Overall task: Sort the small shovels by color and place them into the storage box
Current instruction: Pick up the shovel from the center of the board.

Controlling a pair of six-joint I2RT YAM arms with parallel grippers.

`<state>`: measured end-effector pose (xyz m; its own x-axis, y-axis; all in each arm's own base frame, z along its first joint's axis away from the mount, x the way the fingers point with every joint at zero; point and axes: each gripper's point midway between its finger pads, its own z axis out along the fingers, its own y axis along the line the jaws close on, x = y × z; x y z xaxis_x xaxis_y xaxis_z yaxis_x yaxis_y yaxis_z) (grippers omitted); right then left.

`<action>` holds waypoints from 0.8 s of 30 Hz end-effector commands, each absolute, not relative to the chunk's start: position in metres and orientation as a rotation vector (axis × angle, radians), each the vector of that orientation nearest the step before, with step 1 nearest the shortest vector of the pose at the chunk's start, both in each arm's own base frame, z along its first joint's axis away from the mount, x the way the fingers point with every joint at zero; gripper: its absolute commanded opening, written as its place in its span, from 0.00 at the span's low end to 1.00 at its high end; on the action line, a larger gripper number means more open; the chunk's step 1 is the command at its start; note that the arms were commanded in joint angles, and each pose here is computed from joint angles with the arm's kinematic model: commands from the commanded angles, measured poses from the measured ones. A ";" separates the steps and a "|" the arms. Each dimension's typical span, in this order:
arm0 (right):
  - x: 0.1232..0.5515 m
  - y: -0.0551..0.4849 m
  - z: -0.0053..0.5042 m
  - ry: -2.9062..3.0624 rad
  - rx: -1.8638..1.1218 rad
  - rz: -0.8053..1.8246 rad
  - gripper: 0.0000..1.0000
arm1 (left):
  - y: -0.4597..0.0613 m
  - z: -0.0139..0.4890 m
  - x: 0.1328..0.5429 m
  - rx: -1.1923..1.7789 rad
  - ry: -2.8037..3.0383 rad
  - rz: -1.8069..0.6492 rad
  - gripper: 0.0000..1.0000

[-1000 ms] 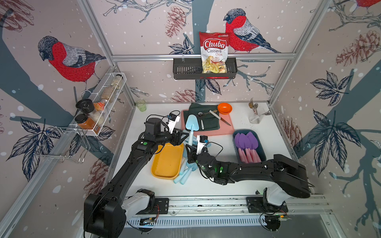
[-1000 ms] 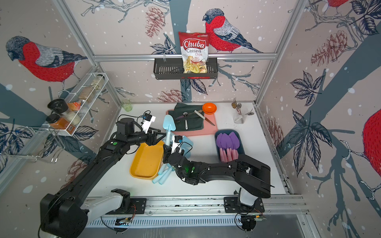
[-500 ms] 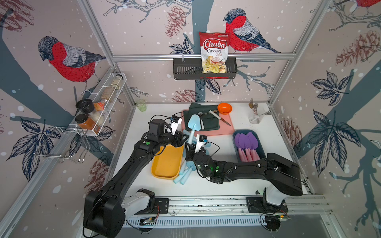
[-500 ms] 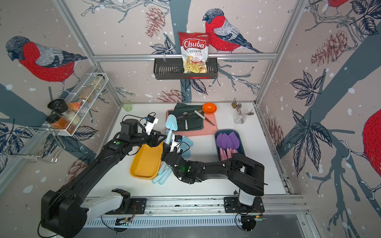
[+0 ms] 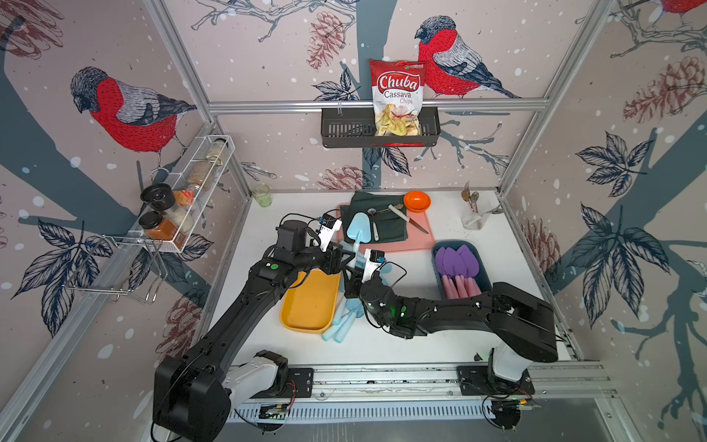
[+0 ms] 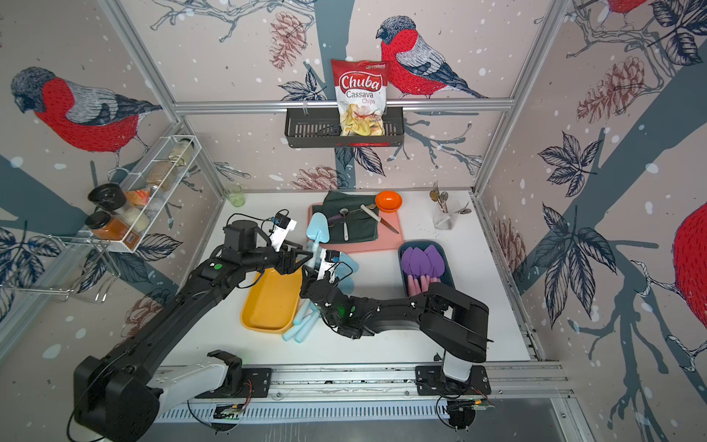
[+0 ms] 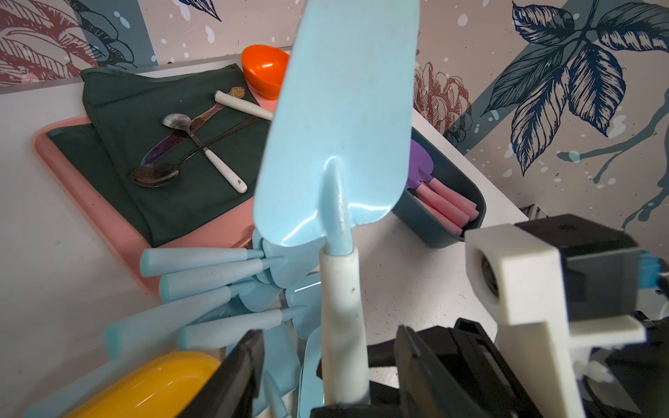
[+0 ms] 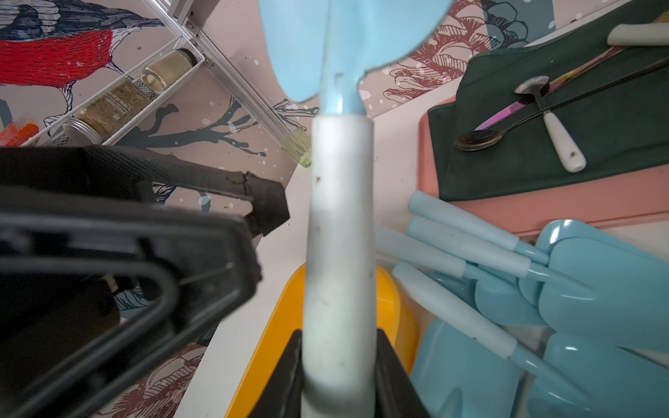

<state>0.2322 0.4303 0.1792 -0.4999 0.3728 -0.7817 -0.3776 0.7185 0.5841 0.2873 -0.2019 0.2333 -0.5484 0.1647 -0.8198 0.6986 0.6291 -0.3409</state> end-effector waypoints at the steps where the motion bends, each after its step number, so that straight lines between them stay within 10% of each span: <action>1: 0.228 0.442 0.188 1.873 -0.007 0.972 0.00 | -0.207 0.237 0.286 0.706 2.036 -0.886 0.60; 15: 0.224 0.453 0.190 1.872 -0.047 0.989 0.00 | -0.210 0.222 0.295 0.667 2.094 -0.842 0.39; 21: 0.221 0.458 0.183 1.894 -0.082 0.988 0.01 | -0.206 0.217 0.297 0.648 2.122 -0.816 0.05; 24: 0.219 0.453 0.180 1.910 -0.095 0.982 0.33 | -0.195 0.206 0.298 0.648 2.171 -0.722 0.00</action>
